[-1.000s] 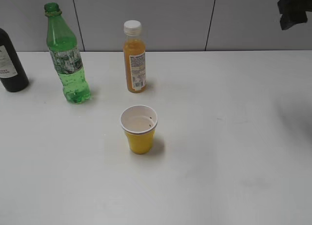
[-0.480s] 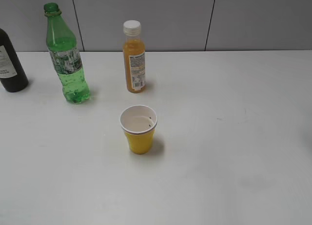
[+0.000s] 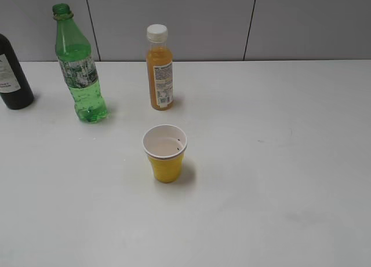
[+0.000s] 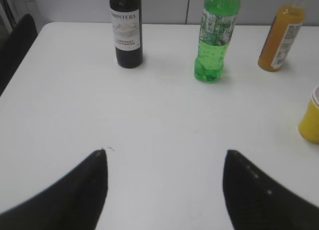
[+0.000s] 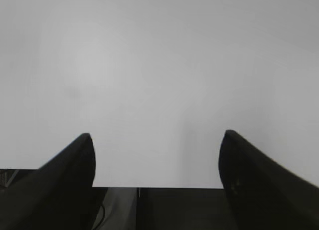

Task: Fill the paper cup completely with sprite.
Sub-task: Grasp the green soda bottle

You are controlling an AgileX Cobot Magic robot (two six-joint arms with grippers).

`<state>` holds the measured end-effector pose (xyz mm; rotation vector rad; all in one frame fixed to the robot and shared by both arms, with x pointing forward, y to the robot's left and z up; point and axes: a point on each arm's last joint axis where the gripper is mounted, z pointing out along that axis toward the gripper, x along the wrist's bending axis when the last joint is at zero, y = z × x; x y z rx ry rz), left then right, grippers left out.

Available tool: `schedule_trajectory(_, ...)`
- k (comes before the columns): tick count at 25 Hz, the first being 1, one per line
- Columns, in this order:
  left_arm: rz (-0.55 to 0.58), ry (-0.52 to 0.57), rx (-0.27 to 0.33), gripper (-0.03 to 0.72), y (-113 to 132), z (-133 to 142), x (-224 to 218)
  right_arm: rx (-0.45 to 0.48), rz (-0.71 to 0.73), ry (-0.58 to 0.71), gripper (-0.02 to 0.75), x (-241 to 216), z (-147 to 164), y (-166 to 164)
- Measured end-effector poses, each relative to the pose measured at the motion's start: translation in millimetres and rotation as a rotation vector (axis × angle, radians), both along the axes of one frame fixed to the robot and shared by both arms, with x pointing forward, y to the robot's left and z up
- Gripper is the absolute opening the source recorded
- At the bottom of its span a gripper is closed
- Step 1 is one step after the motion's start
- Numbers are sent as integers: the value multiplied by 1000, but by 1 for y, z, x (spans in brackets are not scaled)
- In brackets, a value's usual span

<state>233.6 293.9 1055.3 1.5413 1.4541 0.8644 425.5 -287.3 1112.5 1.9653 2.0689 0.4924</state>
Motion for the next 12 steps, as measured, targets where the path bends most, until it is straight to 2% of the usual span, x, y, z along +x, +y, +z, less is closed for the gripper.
schedule_trajectory(12,1,0,1,552,0,0,0,5,2,-187,594,-96,-14,-3)
